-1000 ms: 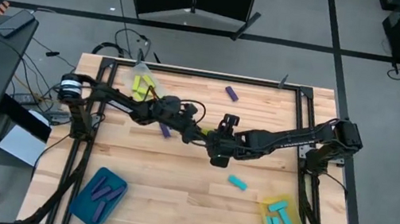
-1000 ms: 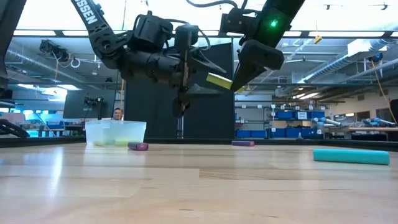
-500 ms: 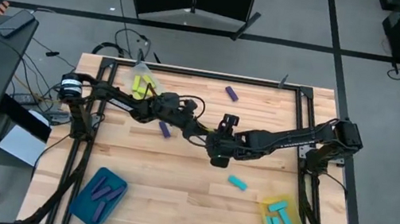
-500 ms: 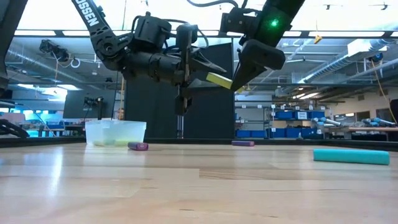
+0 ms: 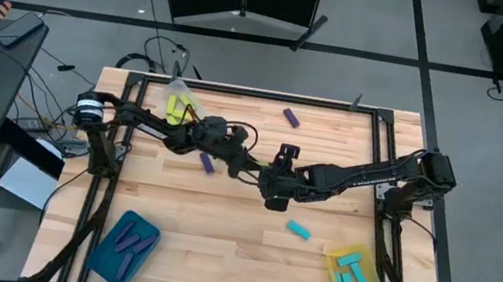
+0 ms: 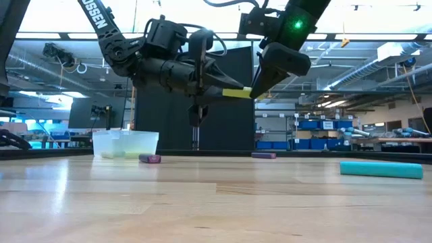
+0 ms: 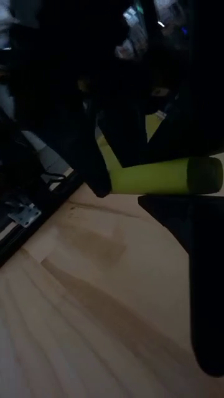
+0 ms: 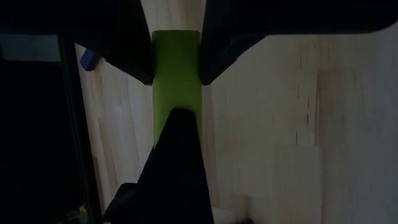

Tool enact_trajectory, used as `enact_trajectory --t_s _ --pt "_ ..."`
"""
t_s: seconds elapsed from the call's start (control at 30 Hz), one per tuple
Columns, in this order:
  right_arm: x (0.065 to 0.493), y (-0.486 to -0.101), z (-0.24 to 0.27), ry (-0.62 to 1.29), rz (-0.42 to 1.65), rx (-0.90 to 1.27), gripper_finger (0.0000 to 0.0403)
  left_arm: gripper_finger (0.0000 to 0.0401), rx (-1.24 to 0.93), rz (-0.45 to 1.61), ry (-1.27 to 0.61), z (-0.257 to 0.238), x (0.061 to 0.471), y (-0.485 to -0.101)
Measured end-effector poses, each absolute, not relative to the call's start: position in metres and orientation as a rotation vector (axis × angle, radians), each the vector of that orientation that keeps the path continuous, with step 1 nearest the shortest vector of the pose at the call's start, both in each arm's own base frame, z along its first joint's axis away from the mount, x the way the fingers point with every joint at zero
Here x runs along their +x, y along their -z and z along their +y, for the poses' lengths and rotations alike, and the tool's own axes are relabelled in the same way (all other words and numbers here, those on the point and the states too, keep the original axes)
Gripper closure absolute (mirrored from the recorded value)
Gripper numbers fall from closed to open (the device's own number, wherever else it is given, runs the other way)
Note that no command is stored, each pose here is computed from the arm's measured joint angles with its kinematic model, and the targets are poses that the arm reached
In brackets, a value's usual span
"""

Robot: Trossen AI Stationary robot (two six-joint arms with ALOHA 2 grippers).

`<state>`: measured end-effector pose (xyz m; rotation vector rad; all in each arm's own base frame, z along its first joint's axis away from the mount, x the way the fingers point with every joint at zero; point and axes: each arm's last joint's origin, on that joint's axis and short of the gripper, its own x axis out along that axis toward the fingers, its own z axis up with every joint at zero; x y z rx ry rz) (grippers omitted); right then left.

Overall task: Sort blocks
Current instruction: Put the green block into the transparent bin

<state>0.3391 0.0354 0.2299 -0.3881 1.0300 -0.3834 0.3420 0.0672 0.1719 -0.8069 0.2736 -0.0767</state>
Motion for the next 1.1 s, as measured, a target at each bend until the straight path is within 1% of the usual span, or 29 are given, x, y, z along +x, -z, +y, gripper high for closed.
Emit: enact_trajectory --t_s 0.17,0.27,0.33,0.43,0.53,0.7,0.8,0.93,1.1 --pt "0.337 -0.232 0.037 0.416 1.042 -0.397 0.0188 0.0332 -0.693 0.272 0.056 0.072 0.339 -0.174" --pt "0.337 -0.241 0.036 0.438 1.052 -0.388 0.0162 0.0332 -0.627 0.254 0.037 0.075 0.335 -0.183" --pt "0.336 -0.247 0.036 0.464 1.062 -0.392 0.0156 0.0333 -0.585 0.250 0.002 0.079 0.331 -0.190" --pt "0.333 -0.254 0.037 0.509 1.080 -0.417 0.0158 0.0333 -0.509 0.273 -0.075 0.083 0.320 -0.203" --pt "0.329 -0.258 0.037 0.551 1.098 -0.421 0.0167 0.0333 -0.433 0.321 -0.194 0.089 0.304 -0.216" --pt "0.324 -0.253 0.035 0.587 1.125 -0.382 0.0183 0.0333 -0.381 0.418 -0.426 0.098 0.267 -0.238" --pt "0.322 -0.249 0.035 0.596 1.137 -0.365 0.0192 0.0333 -0.341 0.499 -0.594 0.101 0.244 -0.244" --pt "0.321 -0.248 0.035 0.604 1.139 -0.349 0.0202 0.0334 -0.302 0.624 -0.792 0.103 0.216 -0.245" --pt "0.321 -0.248 0.038 0.598 1.137 -0.348 0.0211 0.0334 -0.331 0.734 -0.946 0.106 0.189 -0.229"
